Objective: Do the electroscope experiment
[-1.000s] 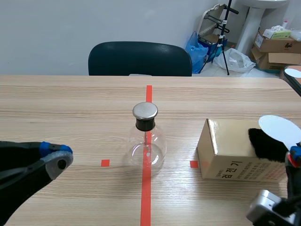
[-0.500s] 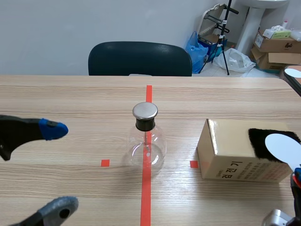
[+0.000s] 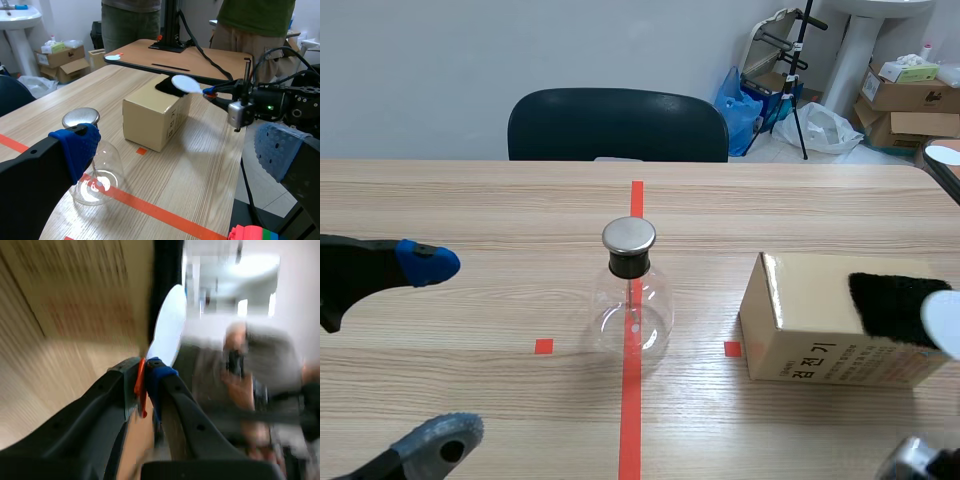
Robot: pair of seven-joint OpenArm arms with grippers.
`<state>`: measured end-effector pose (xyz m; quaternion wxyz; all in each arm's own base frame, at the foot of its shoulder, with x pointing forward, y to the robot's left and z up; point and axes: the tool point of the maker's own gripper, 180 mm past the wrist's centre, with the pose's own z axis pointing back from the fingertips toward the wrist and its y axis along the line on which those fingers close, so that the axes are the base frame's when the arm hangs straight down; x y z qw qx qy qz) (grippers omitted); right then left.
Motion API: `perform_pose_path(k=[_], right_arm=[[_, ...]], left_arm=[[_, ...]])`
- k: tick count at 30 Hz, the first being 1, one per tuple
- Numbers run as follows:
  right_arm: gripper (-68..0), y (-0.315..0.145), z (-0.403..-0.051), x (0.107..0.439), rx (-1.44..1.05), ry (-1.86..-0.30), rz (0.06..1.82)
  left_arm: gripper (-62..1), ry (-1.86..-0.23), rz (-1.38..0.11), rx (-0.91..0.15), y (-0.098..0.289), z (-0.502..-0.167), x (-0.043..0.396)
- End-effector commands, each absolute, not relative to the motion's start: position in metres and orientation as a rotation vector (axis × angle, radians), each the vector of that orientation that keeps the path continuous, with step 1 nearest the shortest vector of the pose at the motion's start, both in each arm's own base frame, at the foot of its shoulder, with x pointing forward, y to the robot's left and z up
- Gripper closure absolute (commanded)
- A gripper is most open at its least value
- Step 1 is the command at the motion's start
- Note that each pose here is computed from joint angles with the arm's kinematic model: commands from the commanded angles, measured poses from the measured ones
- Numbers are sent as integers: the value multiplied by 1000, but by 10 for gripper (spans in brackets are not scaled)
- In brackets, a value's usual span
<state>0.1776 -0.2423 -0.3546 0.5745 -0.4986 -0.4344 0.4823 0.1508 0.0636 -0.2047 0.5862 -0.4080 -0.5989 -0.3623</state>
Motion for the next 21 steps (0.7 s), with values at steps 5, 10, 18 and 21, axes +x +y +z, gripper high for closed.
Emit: perform_pose_path(k=[5, 10, 18, 21], right_arm=[[-10, -204, -340, 186, -1135, -1213, 1312], [-10, -226, -345, 185, -1173, -1104, 1241], [-10, -218, -351, 183, -1125, -1111, 1259], [-10, -185, -350, 183, -1039, -1247, 1392]], left_arm=[[-623, -1426, -827, -963, 64, -198, 153], [-623, -1426, -827, -963, 64, -198, 153], [-623, -1426, -828, -962, 64, -198, 153], [-623, -1425, -827, -963, 64, -198, 153]])
